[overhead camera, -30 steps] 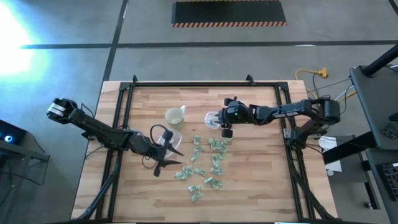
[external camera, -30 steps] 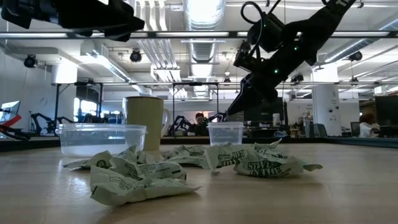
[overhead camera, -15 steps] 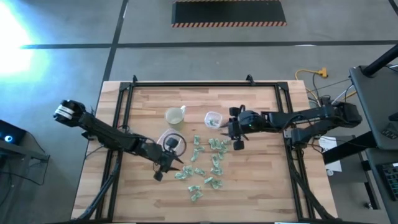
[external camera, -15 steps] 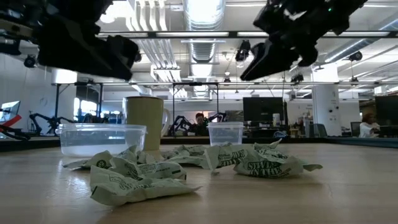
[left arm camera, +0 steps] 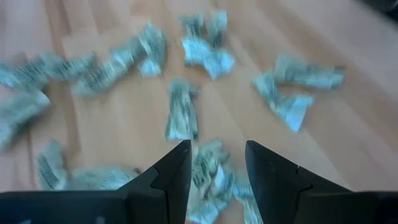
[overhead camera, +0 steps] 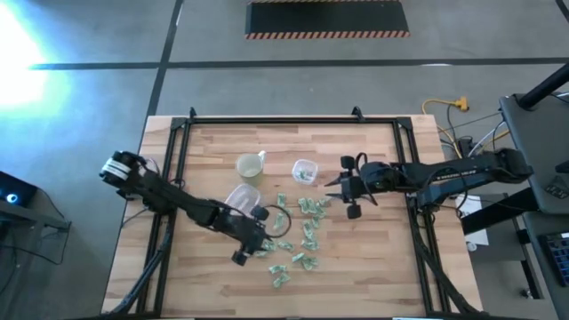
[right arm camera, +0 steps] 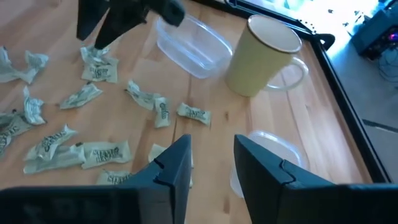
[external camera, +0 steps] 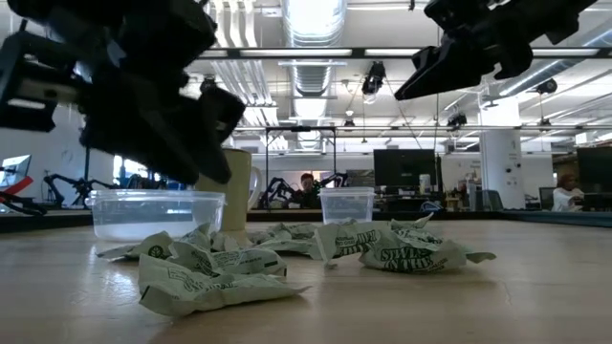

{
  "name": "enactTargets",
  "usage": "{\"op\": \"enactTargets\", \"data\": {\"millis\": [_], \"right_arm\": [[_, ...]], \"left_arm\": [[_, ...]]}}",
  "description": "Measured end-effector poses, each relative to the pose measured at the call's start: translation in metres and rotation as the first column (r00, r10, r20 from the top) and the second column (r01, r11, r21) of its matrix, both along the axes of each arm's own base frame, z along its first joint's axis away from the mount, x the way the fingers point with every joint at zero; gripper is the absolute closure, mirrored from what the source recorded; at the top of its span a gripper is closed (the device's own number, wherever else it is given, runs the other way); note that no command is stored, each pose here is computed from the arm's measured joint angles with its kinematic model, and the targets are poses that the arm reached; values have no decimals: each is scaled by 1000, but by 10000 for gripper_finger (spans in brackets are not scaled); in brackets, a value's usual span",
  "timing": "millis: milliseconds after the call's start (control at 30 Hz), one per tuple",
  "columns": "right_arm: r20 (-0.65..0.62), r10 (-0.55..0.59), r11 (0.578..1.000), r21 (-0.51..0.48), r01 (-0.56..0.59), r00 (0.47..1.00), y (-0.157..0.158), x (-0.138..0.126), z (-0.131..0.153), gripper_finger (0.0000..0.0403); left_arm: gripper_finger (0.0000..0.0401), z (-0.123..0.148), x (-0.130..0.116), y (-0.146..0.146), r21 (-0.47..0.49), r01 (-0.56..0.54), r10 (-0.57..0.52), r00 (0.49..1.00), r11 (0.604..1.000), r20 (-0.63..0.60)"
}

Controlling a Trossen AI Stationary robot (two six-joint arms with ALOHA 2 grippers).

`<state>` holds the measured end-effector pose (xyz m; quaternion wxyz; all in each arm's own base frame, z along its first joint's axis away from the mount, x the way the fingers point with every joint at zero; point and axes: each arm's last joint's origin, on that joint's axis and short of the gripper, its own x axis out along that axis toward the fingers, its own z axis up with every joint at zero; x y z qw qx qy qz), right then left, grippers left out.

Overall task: Pick and place items into bin
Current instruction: Put the stevia packet into the bottom transparent bin

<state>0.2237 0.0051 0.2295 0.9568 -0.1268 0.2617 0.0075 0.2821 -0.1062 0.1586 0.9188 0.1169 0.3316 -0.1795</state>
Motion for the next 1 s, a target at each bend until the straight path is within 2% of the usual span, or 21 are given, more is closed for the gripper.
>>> {"op": "enactTargets", "data": {"millis": [167,400,1000], "right_arm": [[9,-1,1000,2,1,1000,0,-6,-1,293],[17,-7,1000,11,7,1000,0,-8,-1,294],[14,-9,1000,14,8,1000,0,-9,-2,303]], "left_arm": [[267,3,15,-5,34,-36,39,996,999,-83],[267,-3,23,-7,88,-93,110,972,992,-208],[267,-6,17,-7,43,-109,116,959,993,-259]]}}
